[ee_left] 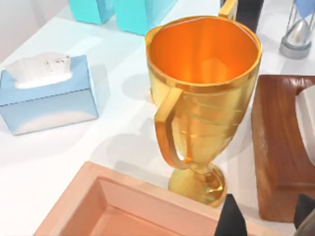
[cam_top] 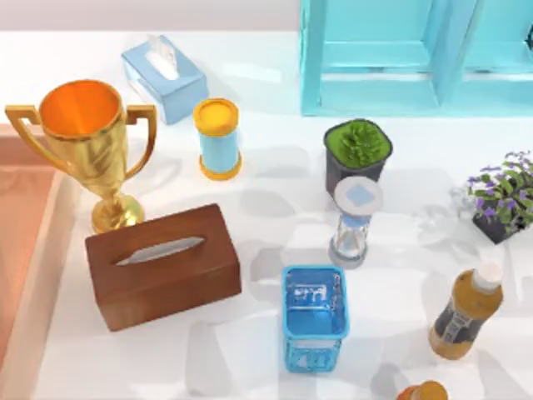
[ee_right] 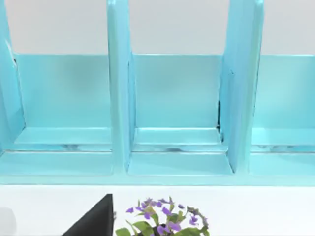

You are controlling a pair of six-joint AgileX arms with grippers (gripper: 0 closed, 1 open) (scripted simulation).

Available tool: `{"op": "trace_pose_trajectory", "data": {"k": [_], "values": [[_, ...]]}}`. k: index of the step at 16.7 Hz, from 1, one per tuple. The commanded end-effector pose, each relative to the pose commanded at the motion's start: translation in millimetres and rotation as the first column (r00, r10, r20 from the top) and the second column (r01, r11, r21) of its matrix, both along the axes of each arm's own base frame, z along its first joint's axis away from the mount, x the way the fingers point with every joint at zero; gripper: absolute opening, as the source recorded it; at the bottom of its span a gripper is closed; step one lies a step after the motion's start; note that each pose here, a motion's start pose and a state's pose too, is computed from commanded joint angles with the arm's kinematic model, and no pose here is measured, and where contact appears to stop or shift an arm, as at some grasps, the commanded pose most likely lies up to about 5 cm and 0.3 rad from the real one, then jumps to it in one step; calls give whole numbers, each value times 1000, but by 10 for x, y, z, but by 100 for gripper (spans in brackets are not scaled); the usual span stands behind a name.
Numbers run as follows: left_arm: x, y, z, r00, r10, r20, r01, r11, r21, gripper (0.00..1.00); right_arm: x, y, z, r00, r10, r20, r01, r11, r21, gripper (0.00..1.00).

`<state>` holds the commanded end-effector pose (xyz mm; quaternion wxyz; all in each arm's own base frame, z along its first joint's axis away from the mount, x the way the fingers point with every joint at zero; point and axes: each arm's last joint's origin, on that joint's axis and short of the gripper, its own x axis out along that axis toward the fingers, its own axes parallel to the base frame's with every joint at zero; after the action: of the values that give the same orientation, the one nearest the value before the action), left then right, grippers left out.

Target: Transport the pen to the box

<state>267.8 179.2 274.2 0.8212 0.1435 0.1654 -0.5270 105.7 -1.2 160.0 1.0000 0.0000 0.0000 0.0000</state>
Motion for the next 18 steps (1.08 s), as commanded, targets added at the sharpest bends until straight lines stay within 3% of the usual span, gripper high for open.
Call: {"op": "trace_pose_trajectory", "data": {"k": [14, 18], "values": [[34, -319, -508, 1000, 7, -16, -7, 1000, -17, 0, 0, 0, 0, 1000, 0, 0, 0, 1000, 0, 100], [35, -331, -521, 1000, 7, -19, -7, 1000, -21, 0, 0, 0, 0, 1000, 0, 0, 0, 1000, 0, 100]]}}
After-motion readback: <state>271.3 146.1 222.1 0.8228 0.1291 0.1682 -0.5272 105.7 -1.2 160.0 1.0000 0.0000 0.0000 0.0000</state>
